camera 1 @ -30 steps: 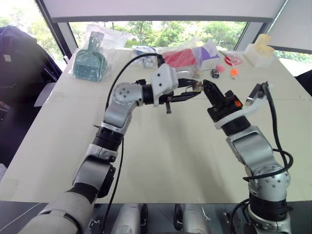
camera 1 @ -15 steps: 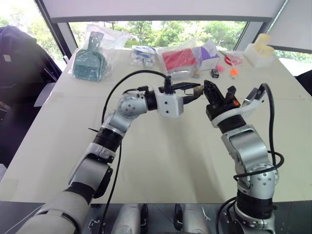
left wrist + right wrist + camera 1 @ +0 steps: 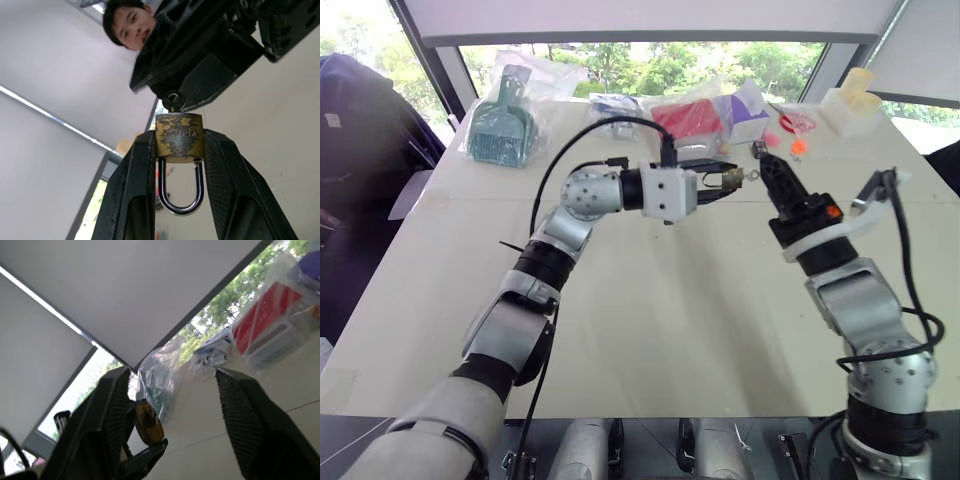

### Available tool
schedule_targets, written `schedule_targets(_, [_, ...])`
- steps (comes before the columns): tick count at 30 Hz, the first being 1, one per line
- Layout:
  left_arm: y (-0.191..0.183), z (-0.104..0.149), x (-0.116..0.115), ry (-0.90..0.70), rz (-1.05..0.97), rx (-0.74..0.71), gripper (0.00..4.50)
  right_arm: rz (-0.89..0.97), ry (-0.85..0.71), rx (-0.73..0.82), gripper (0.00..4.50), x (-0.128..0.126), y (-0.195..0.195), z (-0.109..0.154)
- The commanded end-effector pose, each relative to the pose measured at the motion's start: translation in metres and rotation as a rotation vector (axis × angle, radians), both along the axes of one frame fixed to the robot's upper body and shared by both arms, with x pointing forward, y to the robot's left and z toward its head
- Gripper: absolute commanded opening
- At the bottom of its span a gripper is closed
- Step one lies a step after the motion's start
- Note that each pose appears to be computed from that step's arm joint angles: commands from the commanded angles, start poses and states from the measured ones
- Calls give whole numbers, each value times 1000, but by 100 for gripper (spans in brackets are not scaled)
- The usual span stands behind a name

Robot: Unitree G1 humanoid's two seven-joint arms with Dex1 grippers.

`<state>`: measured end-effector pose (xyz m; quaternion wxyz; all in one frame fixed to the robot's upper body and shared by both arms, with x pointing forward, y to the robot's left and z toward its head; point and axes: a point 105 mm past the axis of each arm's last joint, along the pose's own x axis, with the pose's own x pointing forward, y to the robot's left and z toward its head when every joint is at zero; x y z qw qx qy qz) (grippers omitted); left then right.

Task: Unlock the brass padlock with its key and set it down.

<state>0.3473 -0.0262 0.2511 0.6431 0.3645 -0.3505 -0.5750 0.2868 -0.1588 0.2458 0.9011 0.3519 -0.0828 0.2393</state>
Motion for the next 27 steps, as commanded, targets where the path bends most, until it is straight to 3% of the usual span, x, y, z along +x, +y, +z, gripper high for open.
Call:
schedule_targets(1, [4,16,-1,31,-51,-20,79,113,-94,-45,323,-20,4,12])
schedule_targets(7, [-2,30,-11,77,-134,-61,79,207,-100,-82,323,-27,10,9])
schedule_targets(20, [-4,27,-29,64,-196,-47,79,238,-90,-65,323,-24,16,5])
schedule_targets(23, [-5,26,-30,61,-201,-42,79,238,-90,-58,239,-22,17,6])
schedule_targets(27, [-5,25,-32,45,-207,-36,79,232,-84,-53,42,-19,18,4])
